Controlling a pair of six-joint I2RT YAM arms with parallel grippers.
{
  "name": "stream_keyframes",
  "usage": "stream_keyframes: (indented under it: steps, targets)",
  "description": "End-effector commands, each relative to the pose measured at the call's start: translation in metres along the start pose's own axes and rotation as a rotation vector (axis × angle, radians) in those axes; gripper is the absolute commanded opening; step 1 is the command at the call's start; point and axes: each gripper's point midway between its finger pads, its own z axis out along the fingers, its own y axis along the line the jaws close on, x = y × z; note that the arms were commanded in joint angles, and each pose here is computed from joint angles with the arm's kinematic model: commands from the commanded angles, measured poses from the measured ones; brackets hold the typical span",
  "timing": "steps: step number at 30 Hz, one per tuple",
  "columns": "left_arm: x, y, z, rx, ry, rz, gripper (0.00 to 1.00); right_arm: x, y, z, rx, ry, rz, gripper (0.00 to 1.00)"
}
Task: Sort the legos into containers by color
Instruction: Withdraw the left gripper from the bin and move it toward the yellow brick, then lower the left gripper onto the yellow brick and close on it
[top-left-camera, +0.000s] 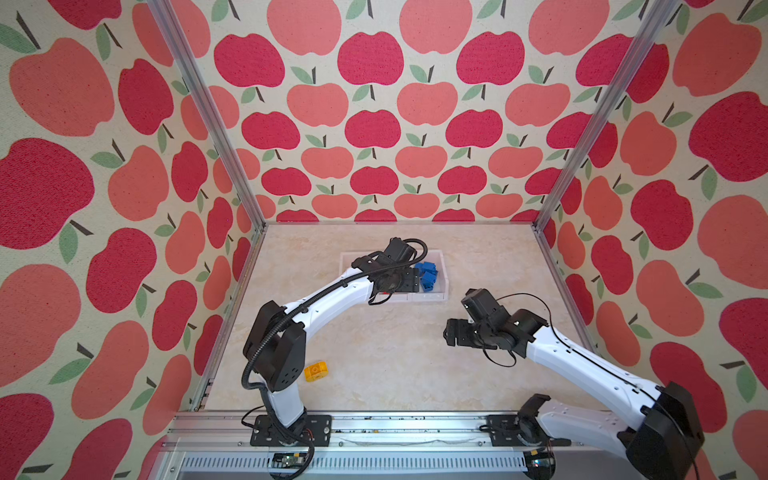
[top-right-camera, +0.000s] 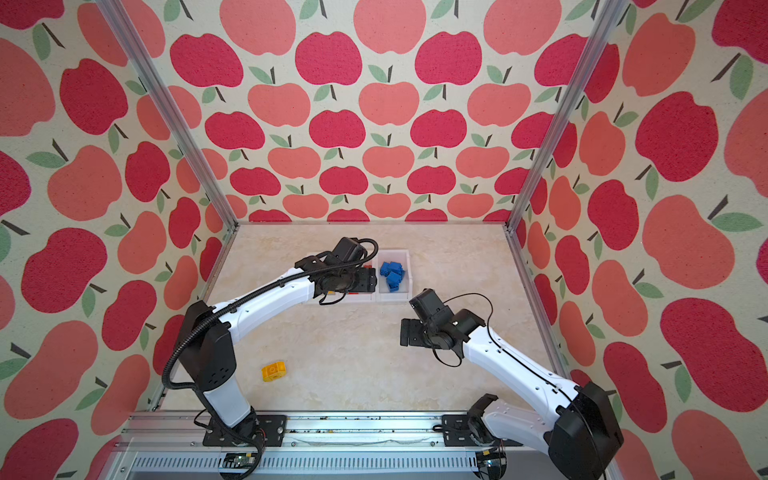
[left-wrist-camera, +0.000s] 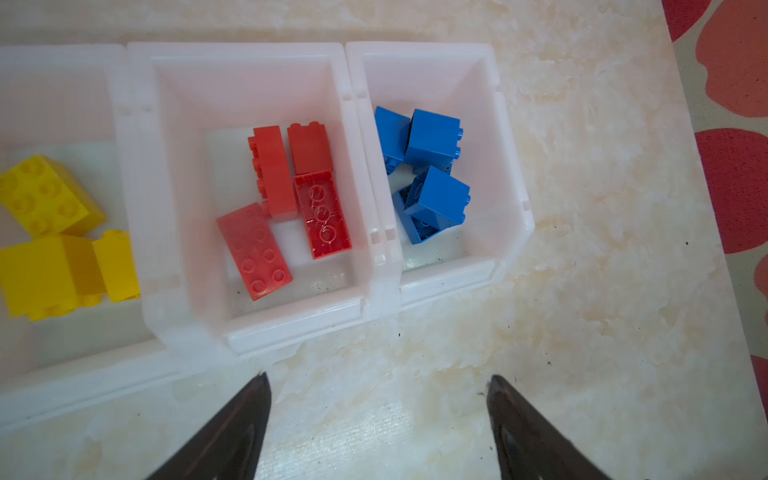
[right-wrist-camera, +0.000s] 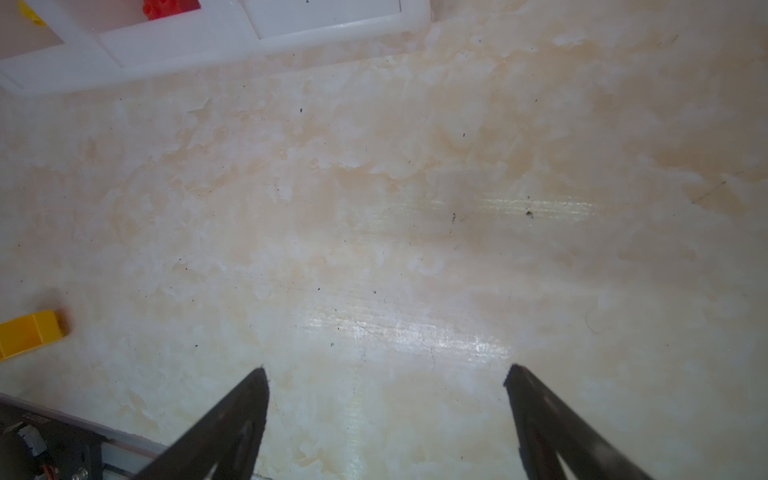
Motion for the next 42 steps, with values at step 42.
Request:
stream_keyframes:
  steps: [42]
  targets:
    - [0.224,0.186,-0.131,-0.513,0.260,-1.351,0.82,-0.020,0.022,0.004,-0.050,0.031,-0.105,0.93]
